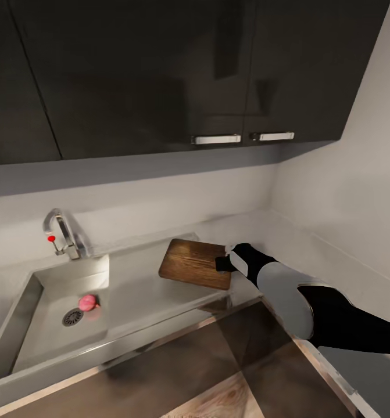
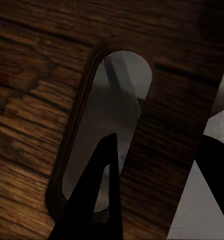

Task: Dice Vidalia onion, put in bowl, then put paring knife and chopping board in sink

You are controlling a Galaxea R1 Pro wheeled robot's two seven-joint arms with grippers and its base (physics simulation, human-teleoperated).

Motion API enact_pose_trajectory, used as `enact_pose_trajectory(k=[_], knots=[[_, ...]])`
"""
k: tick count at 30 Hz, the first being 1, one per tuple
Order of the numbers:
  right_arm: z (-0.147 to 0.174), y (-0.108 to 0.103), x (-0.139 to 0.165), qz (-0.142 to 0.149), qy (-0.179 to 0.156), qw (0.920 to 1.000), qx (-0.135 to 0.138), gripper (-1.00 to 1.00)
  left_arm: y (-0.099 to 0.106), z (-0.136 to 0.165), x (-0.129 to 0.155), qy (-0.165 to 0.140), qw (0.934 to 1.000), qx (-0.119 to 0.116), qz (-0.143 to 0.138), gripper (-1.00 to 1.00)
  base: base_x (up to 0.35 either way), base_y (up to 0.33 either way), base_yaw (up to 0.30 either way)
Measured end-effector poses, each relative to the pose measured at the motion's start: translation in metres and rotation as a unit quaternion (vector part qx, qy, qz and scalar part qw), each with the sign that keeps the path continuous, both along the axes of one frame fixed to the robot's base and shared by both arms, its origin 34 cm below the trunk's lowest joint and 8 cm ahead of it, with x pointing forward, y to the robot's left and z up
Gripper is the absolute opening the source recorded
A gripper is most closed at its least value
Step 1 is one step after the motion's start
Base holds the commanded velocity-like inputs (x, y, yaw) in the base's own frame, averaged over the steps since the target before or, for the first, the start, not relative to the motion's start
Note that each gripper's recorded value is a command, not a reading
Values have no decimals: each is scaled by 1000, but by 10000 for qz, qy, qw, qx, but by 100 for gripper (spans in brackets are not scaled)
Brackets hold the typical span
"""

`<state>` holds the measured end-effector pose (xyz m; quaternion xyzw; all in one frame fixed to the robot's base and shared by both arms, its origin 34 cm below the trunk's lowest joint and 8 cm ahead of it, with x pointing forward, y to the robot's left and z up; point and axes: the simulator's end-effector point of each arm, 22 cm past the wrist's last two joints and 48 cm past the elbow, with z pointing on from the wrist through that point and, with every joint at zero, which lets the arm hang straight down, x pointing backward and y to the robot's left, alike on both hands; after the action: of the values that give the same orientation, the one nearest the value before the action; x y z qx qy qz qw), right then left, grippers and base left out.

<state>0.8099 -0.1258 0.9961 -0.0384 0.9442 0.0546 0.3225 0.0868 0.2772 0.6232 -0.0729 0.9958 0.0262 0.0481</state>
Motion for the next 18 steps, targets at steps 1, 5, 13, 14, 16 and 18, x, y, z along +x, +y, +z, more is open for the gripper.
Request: enact_pose_trajectory(k=[1, 5, 13, 14, 16, 18], knots=[[0, 0, 0, 1, 1, 10000, -1, -100, 0, 0, 0, 1, 10000, 0, -1, 100, -152, 188, 251], [0, 0, 0, -1, 1, 10000, 2, -100, 0, 0, 0, -3, 10000, 3, 3, 100, -157, 201, 251], [0, 0, 0, -1, 2, 10000, 3, -100, 0, 0, 0, -5, 10000, 3, -1, 100, -174, 150, 251], [0, 0, 0, -3, 1, 10000, 6, -100, 0, 0, 0, -5, 10000, 1, -2, 100, -160, 61, 251], [0, 0, 0, -4, 0, 10000, 8, -100, 0, 0, 0, -7, 10000, -1, -9, 100, -81, 26, 251], [0, 0, 0, -1, -3, 10000, 1, -100, 0, 0, 0, -7, 10000, -5, -11, 100, -36, 12, 251]])
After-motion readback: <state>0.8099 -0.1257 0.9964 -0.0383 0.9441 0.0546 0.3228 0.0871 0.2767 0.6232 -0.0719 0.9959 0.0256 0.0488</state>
